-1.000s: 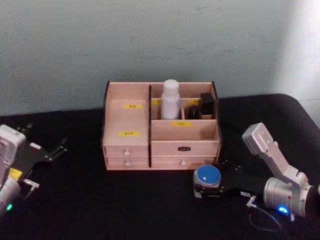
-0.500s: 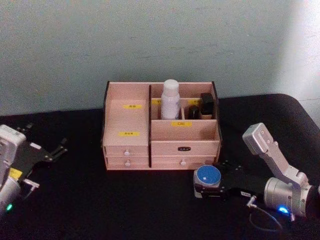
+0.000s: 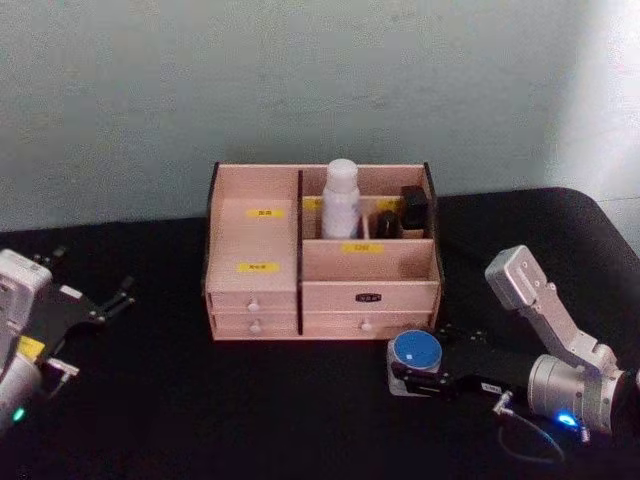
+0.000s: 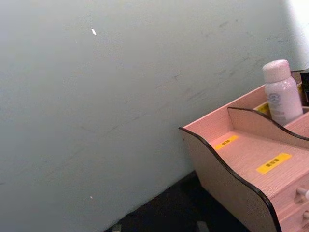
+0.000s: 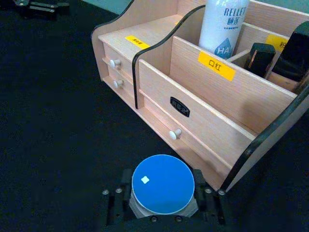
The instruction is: Pick up the facial cleanser and watermelon frost from the table and place them into the tiered storage box.
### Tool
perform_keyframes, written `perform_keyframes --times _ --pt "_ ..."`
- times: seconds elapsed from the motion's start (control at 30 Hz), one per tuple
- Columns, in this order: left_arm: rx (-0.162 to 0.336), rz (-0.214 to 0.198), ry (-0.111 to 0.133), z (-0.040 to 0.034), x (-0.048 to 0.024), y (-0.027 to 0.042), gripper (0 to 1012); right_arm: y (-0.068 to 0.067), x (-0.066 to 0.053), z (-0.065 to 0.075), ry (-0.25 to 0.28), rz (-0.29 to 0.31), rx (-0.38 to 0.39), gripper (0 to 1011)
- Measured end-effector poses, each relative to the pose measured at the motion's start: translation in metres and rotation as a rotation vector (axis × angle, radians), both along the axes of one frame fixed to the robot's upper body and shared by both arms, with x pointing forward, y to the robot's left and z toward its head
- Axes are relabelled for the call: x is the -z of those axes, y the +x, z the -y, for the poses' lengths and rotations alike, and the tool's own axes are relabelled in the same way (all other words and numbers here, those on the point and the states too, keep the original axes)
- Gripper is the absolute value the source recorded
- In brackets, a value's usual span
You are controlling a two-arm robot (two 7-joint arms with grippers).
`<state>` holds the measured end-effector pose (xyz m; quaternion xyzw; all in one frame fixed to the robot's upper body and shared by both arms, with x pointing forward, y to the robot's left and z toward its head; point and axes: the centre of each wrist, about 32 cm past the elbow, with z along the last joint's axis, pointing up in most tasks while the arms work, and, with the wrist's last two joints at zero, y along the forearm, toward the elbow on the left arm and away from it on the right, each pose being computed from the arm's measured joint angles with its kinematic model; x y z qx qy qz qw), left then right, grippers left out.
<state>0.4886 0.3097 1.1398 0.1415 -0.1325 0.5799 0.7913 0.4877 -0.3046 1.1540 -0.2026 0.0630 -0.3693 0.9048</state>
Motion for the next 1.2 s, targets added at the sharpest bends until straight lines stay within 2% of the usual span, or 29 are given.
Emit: perform_keyframes --times 0.1,0.17,0.9,1.2 --pt "0.0 0.0 0.0 0.0 0.0 0.0 1001 0.0 0.0 0.0 0.0 0.0 0.0 723" --pt "0.0 0.0 0.0 0.0 0.0 0.0 1001 0.0 0.0 0.0 0.0 0.0 0.0 712" --pt "0.0 0.0 0.0 0.0 0.0 0.0 1001 -0.0001 0.0001 0.0 -0.001 0.001 0.002 712" --pt "0.0 0.0 0.0 0.0 0.0 0.0 1001 -0.0021 -0.0047 -0.0002 0.011 0.029 0.001 712"
